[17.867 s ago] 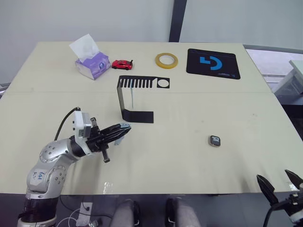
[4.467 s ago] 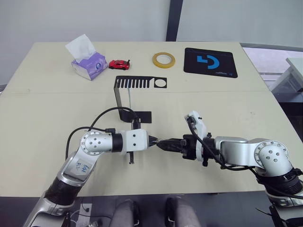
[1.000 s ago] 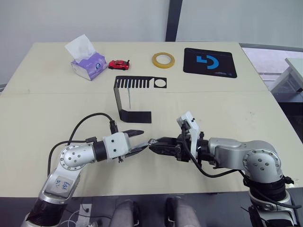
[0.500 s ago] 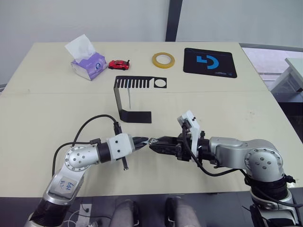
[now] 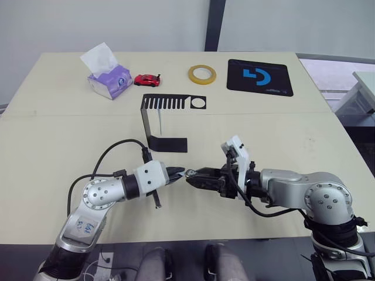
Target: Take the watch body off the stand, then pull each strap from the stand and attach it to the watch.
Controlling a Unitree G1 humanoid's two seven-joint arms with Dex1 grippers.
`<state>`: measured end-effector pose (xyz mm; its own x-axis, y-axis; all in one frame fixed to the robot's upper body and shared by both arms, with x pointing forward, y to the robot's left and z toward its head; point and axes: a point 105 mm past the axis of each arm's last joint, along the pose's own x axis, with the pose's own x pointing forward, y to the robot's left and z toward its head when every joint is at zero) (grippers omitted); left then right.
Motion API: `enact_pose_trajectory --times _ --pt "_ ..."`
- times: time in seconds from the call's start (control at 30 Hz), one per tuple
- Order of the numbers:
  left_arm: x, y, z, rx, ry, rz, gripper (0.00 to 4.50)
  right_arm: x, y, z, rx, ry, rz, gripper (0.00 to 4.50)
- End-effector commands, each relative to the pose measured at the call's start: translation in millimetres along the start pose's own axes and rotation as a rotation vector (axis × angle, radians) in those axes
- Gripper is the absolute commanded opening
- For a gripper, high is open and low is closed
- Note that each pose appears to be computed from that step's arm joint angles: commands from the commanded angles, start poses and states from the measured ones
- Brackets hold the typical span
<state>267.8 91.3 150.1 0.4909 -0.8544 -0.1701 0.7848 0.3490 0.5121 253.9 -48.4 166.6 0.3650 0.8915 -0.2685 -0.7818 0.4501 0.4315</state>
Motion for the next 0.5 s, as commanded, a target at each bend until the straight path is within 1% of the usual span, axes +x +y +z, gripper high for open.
enact_pose_trajectory --times 0.03,0.5 --pt "1.4 2.4 18.1 0.046 -0.057 0.015 0.0 0.5 12.7 2.7 -0.012 -0.002 0.064 1.68" --pt "7.7 -2.2 18.7 0.034 -0.053 0.006 0.0 1.4 16.6 0.3 -0.003 0.008 0.085 1.68"
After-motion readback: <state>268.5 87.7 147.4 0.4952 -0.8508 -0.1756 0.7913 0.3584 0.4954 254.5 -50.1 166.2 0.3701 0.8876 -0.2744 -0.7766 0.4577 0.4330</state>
